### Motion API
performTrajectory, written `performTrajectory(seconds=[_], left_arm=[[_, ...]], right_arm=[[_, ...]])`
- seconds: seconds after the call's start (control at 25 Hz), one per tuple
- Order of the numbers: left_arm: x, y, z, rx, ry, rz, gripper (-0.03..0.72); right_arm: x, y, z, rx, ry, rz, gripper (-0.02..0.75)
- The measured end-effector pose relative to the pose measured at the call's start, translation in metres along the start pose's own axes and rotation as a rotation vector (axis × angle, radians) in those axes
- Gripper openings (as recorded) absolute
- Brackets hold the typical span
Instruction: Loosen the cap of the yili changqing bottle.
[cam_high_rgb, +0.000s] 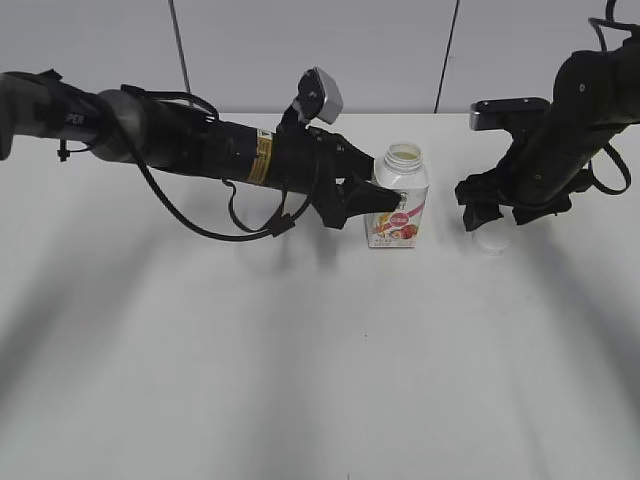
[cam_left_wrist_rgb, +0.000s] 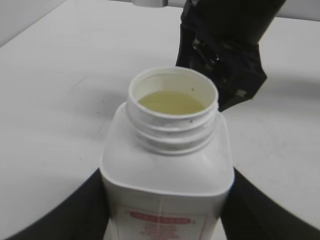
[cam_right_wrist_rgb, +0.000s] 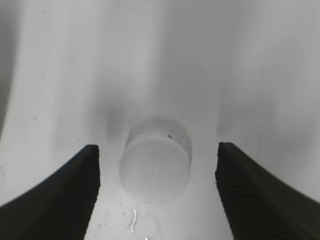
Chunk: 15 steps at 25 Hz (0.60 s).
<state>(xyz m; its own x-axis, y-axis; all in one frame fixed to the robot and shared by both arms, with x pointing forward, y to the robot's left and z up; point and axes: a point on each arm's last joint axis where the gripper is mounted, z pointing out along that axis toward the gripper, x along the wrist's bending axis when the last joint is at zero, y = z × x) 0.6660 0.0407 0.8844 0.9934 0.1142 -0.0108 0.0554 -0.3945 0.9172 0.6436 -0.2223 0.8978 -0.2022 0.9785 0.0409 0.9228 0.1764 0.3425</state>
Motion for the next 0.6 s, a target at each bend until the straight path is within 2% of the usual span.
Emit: performTrajectory(seconds=[0.4, 0.6], left_arm=[[-0.0038, -0.0071, 0.0031, 0.011, -0.043, 0.005, 0.407], [-0.0068, -0.0082, 0.0026, 0.022, -0.078, 0.022, 0.465]], right_arm=[[0.0003, 0.0095, -0.0060, -0.017, 0.002, -0.001, 0.586], [0.0004, 0.0093, -0.0060, -0.014, 0.002, -0.002, 0.587]])
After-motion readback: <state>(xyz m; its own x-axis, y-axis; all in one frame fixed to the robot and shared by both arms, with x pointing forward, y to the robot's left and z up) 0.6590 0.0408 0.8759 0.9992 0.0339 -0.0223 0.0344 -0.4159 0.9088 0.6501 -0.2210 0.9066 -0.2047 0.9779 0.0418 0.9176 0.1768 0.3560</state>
